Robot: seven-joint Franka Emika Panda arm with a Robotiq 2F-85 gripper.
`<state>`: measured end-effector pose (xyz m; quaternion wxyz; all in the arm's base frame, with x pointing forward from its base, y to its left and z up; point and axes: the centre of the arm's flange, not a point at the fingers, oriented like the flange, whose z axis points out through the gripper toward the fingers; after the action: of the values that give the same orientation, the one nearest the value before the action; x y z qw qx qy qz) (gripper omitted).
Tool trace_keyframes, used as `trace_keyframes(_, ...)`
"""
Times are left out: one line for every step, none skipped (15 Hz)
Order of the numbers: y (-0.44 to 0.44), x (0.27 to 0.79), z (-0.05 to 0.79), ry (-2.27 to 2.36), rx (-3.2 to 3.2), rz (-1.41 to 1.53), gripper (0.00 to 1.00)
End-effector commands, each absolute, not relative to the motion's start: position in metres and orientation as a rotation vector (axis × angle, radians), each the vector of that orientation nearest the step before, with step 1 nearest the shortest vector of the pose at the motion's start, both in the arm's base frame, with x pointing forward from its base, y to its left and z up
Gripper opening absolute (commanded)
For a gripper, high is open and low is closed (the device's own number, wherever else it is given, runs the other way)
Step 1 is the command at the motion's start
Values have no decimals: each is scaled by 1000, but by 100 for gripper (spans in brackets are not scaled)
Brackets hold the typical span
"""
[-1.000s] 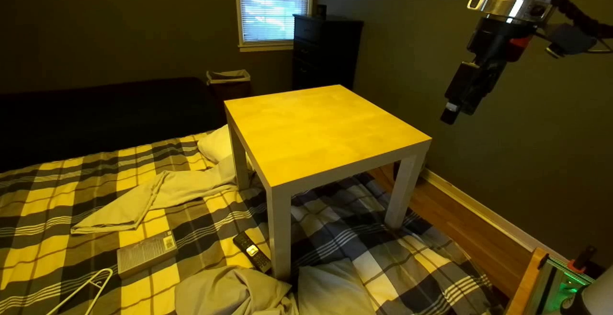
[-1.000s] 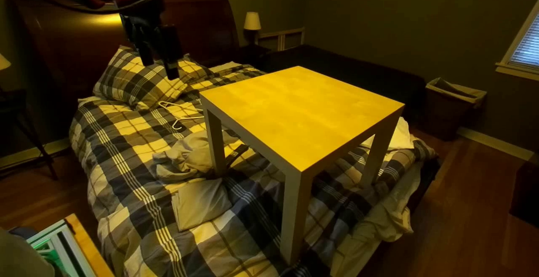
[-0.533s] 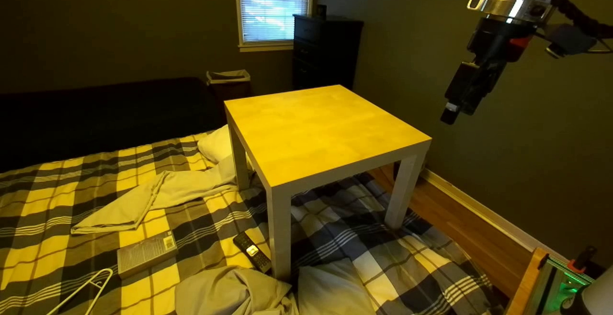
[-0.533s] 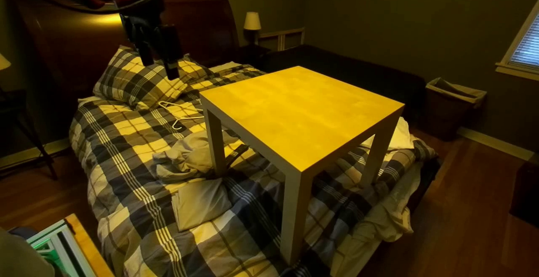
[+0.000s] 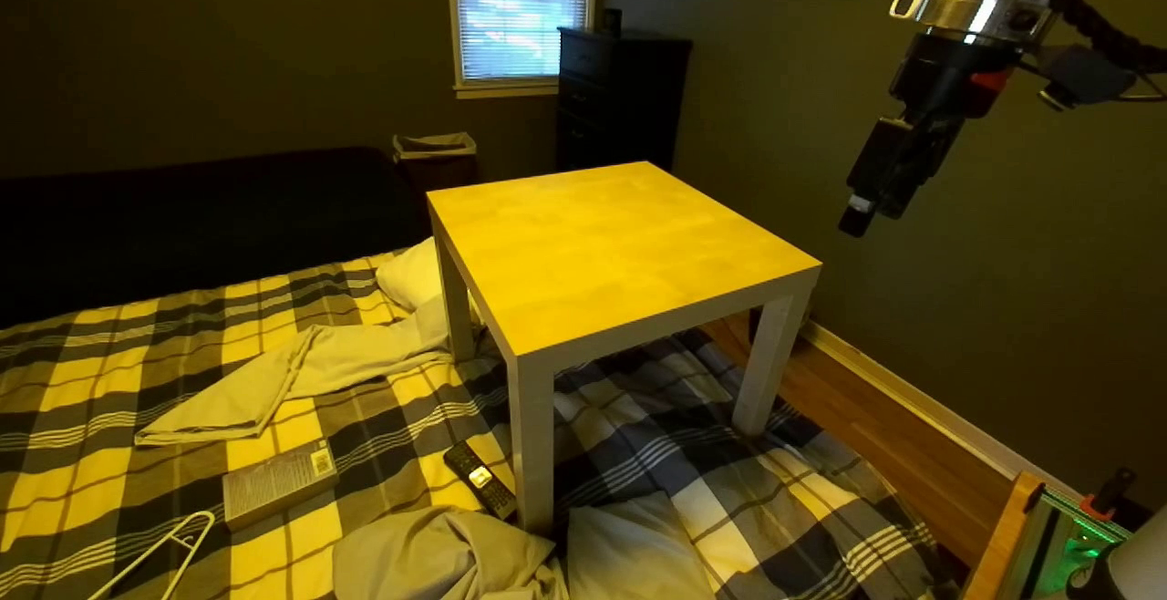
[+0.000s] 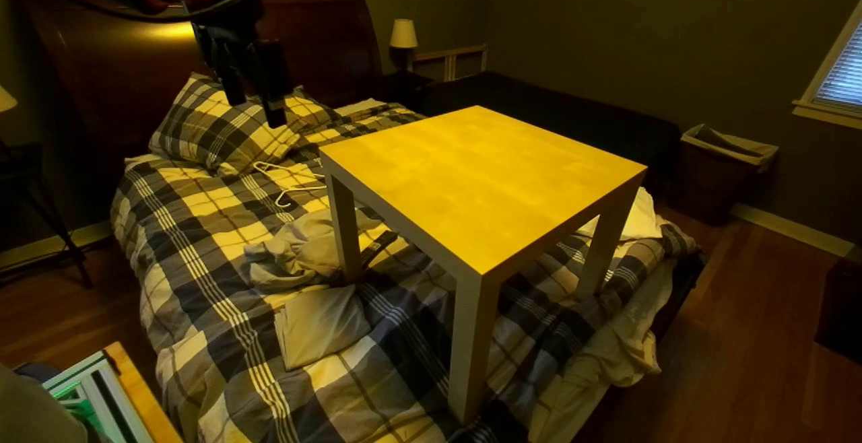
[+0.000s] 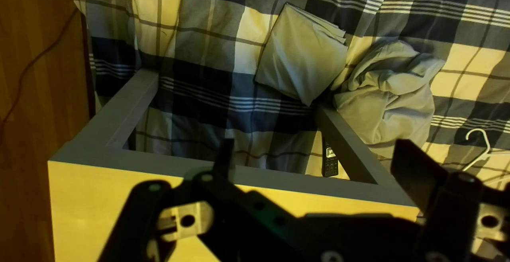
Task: Put the cloth on the table
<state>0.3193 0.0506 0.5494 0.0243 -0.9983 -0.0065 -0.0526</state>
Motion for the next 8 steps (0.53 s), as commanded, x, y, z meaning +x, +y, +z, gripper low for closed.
trace_keyframes(51, 319, 549, -20, -3089, -163, 100)
trace_keyframes(51, 319, 549, -20, -3089, -163, 100)
trace_keyframes(55, 320, 547, -32, -3080, -147, 100)
trace_keyframes(60, 319, 544, -46, -3068, -133, 100)
trace_keyframes(70, 318, 540, -65, -3057, -124, 100)
trace_keyframes(79, 316, 537, -93, -3040, -106, 100)
trace_keyframes(89, 315, 533, -121, -3031, -97, 100)
trace_keyframes(100, 314, 528, -160, -3011, -76, 100)
